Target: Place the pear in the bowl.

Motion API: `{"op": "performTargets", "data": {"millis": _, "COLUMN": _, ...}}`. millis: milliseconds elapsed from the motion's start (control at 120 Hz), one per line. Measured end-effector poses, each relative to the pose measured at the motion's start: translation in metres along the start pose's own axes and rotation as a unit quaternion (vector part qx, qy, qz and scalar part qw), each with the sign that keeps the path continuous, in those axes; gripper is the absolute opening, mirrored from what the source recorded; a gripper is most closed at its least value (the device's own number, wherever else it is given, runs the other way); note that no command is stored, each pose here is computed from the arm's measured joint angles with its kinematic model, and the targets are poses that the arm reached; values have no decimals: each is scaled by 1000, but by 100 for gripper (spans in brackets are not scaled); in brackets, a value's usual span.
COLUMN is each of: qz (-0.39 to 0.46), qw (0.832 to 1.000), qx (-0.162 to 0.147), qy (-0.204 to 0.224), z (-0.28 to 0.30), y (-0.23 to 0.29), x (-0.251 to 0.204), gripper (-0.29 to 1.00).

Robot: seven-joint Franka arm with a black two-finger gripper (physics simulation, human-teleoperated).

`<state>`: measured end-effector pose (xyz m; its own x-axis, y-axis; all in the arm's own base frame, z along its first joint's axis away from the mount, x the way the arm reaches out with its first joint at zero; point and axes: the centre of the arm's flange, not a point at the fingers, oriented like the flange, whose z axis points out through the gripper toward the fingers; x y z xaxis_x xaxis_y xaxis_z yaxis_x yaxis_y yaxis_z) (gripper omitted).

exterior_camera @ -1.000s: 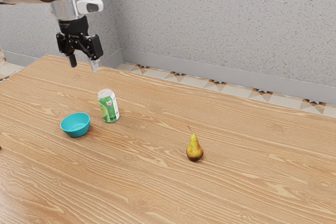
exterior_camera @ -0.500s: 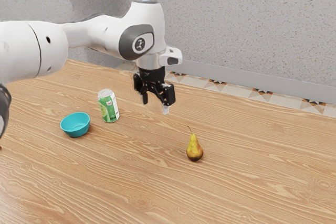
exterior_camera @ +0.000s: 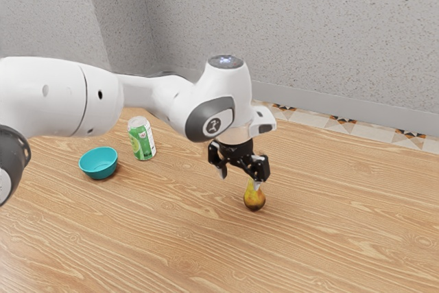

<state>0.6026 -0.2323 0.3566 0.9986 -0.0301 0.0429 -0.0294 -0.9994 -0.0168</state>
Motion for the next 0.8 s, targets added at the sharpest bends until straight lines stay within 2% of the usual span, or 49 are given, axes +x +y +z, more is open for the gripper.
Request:
{"op": "performTargets", "data": {"millis": 283, "qz": -26, "qw": 996, "qx": 13, "qy": 82, "z": 36, "y": 14, "x": 10, "gripper": 68}}
{"op": "performTargets", "data": {"millis": 800, "qz": -6, "qw": 993, "qx": 17, "qy": 116, "z": 79, "y": 15, "x": 10, "gripper": 68}}
